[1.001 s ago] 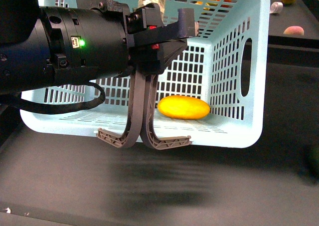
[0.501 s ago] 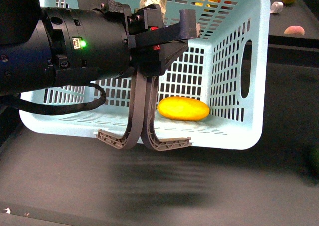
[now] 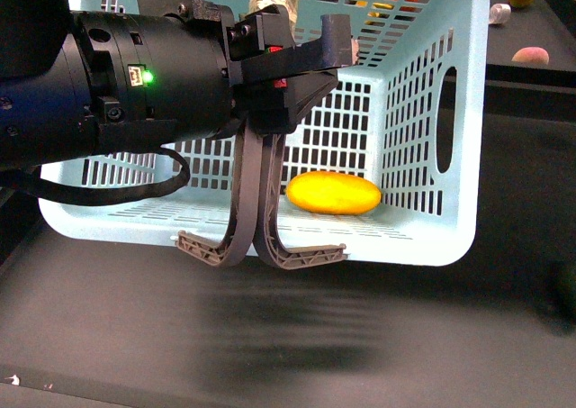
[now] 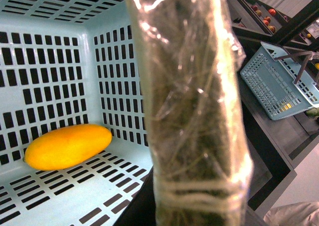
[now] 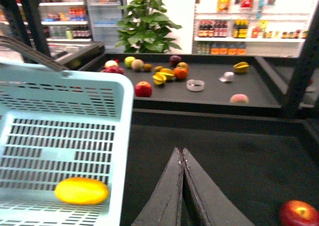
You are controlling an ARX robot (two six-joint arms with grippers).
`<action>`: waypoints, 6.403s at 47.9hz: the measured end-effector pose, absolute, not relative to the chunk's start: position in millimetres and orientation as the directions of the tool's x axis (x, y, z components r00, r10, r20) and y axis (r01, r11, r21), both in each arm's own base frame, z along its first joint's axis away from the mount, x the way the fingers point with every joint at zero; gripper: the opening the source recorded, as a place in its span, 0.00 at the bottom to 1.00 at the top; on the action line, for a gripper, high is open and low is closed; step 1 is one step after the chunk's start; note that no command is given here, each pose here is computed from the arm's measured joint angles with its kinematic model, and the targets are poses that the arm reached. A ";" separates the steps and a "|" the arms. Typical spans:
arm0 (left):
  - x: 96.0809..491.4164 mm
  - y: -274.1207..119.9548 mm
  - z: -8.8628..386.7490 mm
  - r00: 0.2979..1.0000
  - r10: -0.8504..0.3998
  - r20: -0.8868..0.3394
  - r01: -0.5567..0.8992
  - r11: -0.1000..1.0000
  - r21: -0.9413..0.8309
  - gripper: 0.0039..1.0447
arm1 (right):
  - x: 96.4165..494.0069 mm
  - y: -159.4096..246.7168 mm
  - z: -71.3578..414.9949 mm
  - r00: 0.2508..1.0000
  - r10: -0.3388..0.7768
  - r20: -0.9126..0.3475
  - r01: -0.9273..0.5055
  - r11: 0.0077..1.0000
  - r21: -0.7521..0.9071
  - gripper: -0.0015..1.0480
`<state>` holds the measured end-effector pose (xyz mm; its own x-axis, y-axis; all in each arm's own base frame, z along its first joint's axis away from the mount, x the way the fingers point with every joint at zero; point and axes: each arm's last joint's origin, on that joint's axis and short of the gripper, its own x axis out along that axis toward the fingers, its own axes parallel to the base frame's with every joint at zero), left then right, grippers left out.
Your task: Pick mango with right arm and hold basket with left
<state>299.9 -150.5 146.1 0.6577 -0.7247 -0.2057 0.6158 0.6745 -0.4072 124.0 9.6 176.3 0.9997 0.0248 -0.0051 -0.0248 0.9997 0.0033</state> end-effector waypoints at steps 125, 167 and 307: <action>392.1 -120.5 145.3 0.983 -0.001 -0.182 -0.121 0.744 -0.657 0.07 | 97.6 0.3 165.1 1.000 0.004 0.002 -0.004 1.000 0.000 0.92; 466.3 -80.1 110.5 0.903 0.178 -0.390 -0.427 0.300 -0.853 0.08 | 97.6 0.3 165.1 1.000 0.004 0.003 -0.004 1.000 0.000 0.92; 145.6 0.0 164.8 1.000 0.000 -0.006 0.000 1.000 -0.012 0.04 | 97.6 0.3 165.1 1.000 0.004 0.002 -0.004 1.000 0.000 0.92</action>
